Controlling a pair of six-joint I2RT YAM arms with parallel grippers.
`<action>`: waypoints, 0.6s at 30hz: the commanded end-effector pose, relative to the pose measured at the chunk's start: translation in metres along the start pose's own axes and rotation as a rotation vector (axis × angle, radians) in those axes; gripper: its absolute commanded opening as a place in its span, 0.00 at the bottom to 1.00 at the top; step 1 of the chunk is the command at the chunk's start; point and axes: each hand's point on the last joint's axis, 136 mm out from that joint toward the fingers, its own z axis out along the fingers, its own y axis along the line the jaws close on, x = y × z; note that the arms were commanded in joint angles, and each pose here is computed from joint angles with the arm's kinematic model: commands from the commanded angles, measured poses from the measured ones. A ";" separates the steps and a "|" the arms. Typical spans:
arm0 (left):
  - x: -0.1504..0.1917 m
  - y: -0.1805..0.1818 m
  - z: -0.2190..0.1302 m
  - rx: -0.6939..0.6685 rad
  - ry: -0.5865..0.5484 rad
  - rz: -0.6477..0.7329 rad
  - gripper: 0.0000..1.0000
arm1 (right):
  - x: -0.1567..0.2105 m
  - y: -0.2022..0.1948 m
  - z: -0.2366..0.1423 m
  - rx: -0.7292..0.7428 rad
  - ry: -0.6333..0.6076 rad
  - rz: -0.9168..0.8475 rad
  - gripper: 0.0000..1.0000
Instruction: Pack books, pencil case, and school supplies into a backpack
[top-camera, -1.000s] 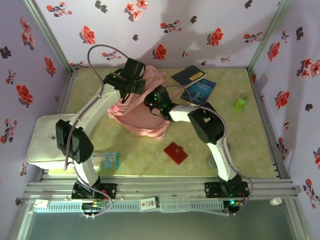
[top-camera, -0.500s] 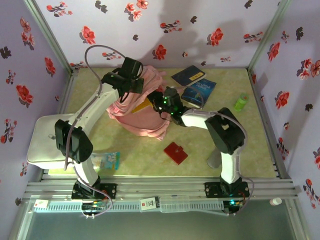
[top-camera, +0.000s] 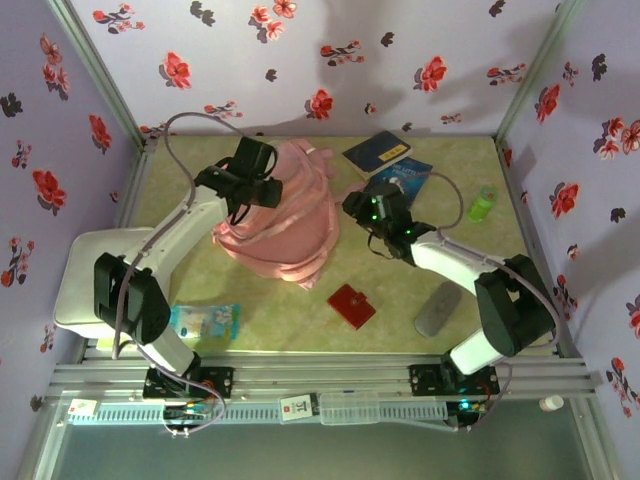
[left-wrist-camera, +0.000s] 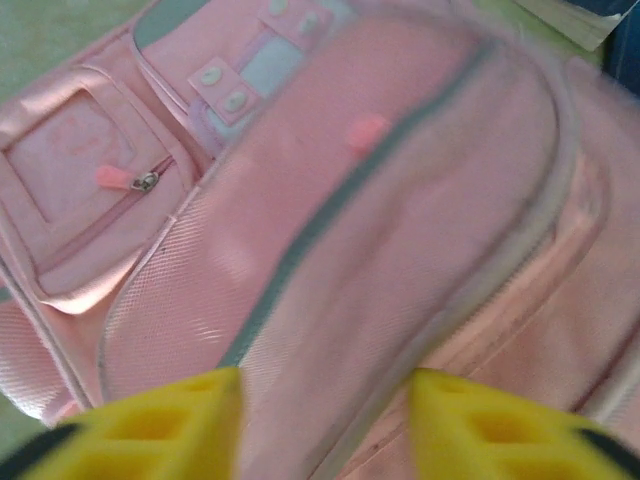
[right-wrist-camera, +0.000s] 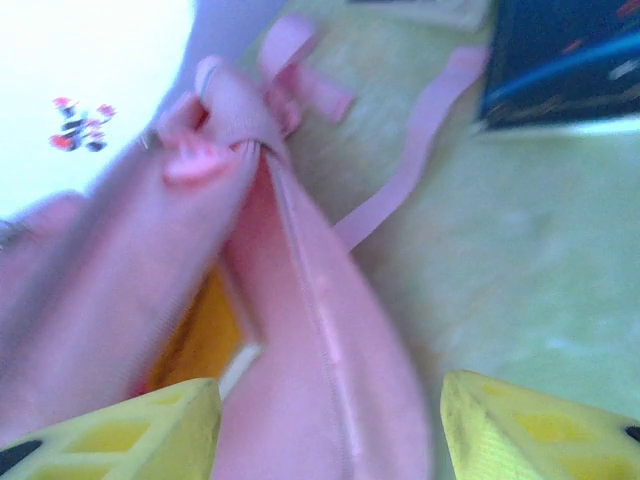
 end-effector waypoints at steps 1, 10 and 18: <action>-0.009 -0.007 -0.010 0.077 -0.057 -0.104 0.63 | -0.031 -0.019 0.000 0.136 -0.044 -0.119 0.62; 0.007 -0.012 -0.007 0.145 -0.070 -0.234 0.93 | -0.074 -0.051 0.055 0.301 0.016 -0.147 0.64; 0.006 -0.018 -0.010 0.196 -0.076 -0.240 1.00 | -0.091 -0.068 0.110 0.327 0.064 -0.104 0.66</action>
